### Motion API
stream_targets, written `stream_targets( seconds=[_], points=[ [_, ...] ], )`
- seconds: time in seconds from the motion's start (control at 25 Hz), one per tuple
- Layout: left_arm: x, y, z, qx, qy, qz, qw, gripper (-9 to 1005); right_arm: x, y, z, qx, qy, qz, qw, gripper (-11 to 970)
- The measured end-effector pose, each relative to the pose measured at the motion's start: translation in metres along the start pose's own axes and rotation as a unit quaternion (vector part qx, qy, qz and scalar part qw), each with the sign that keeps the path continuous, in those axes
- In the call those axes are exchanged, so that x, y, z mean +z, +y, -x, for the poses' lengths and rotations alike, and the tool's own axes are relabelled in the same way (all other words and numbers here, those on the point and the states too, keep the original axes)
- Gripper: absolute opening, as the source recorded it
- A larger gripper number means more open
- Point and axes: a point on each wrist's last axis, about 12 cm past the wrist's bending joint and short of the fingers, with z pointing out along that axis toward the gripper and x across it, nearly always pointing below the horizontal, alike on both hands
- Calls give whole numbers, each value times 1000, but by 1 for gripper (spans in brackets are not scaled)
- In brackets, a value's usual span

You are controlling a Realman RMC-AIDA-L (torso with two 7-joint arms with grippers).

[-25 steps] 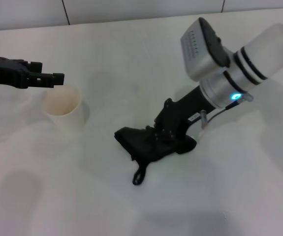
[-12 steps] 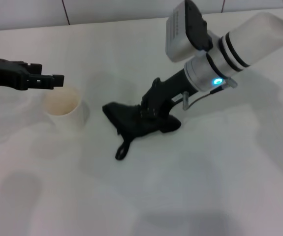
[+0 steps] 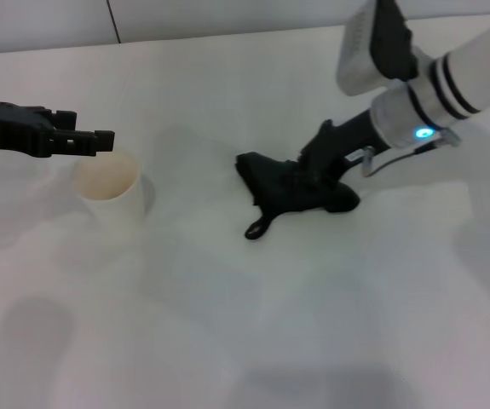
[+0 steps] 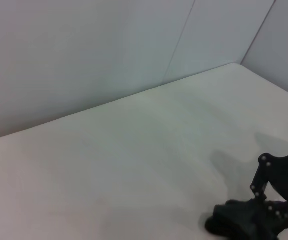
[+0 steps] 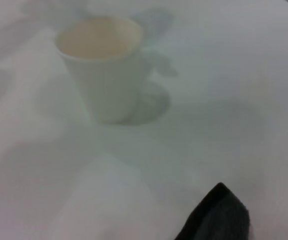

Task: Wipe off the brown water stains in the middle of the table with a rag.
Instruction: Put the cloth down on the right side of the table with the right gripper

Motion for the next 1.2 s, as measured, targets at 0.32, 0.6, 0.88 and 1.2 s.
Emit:
stream_targets(
  seconds=[0.32, 0.6, 0.88, 1.2],
  points=[
    [0, 1, 1, 2, 0, 3, 1000, 880, -31, -14, -31, 48, 6, -39, 998, 88],
    [1, 1, 4, 5, -1, 6, 1000, 880, -64, -22, -53, 83, 2, -72, 994, 88],
    [2, 2, 5, 6, -2, 9, 1000, 880, -75, -15, -83, 115, 14, -79, 990, 88],
    [3, 1, 7, 8, -2, 9, 1000, 880, -75, -9, -86, 130, 8, -63, 989, 88]
  ],
)
